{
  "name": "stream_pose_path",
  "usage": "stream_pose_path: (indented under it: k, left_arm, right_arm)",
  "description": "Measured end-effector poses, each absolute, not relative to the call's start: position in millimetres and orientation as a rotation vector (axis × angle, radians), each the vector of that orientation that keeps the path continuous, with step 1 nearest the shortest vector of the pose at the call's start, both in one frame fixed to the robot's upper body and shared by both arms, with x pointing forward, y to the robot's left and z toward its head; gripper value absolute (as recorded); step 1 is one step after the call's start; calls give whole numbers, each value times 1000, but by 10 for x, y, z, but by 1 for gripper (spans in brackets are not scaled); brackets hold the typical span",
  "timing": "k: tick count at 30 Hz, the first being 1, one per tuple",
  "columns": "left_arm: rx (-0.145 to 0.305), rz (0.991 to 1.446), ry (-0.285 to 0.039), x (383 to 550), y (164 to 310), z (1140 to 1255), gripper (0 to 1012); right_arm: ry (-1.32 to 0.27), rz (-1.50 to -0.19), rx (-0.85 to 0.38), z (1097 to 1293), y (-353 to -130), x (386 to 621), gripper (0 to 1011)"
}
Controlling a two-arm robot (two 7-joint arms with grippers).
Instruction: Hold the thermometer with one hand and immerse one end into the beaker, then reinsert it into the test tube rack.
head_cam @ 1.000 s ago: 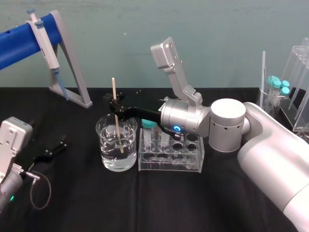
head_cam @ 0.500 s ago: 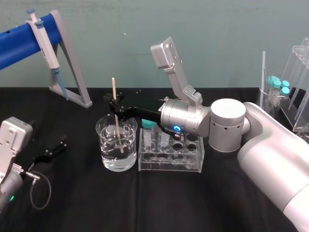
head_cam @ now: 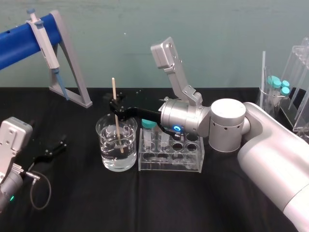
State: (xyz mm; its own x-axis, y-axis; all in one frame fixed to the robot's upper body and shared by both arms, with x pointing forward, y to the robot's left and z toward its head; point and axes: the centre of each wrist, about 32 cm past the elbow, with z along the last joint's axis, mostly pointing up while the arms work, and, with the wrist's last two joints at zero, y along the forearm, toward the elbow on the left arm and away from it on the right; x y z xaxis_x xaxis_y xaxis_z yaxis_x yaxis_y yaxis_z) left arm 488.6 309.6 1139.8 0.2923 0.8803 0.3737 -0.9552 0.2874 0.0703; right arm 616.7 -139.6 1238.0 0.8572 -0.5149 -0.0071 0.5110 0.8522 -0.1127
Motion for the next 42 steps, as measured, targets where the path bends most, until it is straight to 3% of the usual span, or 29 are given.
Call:
stream_pose_path:
  k: [42]
  left_arm:
    - [304,1248,-285,4886,3097,11398,1004]
  right_arm:
    - [37,-540,-108,12380,-1396,6167,53]
